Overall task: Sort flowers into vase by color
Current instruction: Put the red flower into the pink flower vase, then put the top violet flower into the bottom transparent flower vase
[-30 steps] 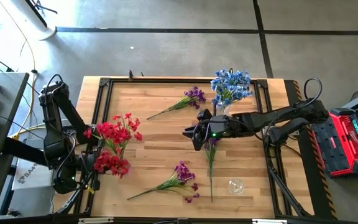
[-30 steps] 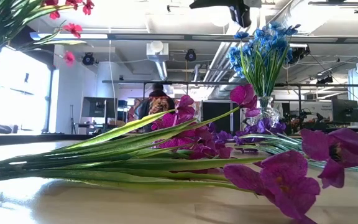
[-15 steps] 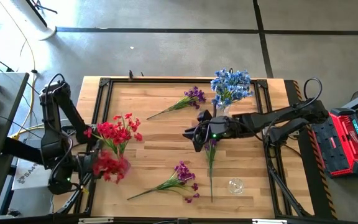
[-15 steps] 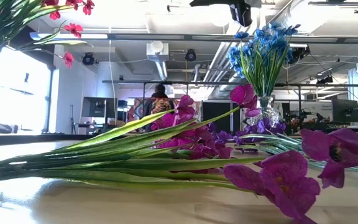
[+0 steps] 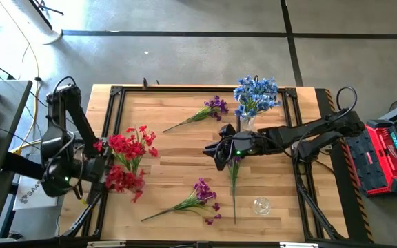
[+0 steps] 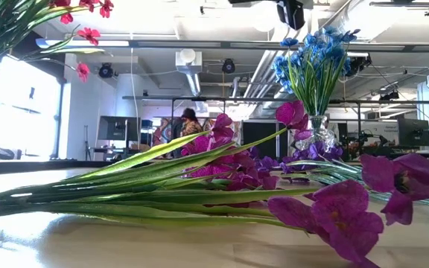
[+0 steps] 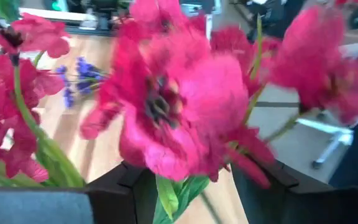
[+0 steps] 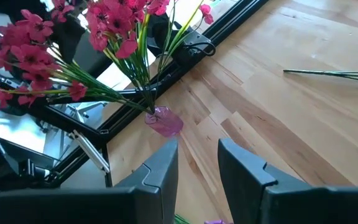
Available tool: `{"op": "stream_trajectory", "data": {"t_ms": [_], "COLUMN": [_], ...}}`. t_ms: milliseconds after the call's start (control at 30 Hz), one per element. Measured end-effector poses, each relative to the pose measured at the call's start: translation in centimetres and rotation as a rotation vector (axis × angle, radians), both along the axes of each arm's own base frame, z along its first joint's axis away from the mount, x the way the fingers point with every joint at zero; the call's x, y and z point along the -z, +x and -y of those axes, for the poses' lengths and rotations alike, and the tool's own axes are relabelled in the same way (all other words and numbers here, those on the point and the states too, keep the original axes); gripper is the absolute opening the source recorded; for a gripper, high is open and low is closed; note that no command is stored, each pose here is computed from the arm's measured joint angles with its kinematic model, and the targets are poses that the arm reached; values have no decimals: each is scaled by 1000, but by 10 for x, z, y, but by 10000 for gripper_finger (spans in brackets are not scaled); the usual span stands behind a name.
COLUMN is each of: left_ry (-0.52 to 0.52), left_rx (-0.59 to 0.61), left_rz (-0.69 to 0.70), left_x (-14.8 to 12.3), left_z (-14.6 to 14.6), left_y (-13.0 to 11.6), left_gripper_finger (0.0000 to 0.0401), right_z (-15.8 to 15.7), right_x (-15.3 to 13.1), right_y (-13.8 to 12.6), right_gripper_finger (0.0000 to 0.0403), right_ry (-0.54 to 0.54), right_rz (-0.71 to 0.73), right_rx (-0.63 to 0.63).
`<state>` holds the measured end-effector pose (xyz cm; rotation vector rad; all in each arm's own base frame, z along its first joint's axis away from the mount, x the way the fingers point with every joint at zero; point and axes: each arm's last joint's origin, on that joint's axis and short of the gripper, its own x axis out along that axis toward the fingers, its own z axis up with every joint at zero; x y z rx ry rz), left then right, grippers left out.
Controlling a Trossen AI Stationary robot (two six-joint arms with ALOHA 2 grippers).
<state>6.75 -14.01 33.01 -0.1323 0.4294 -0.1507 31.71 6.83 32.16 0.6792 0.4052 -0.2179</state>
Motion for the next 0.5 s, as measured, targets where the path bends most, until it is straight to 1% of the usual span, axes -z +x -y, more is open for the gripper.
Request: {"op": "stream_trajectory", "data": {"t_ms": [133,267,400,500], "left_ry": [-62,-117,-175,-192], "left_rx": [73,120,145,176], "left_rz": [2,-15,-2,8], "left_x": [-9,-14,-20,-24], "left_z": [-6,-14,-22,-28], "left_y": [-3,-7,-10,-12], "left_gripper_finger": [182,199,221,231], "right_z": [-1,-2,-2,-3], "right_x": [0,0,0,0], "right_y": [0,0,0,-1], "right_gripper_finger": [103,103,103,103], "right_ry": [0,1,17,18], "right_rz": [0,0,1,2], "right_rx": [-4,-7,1,-2]}}
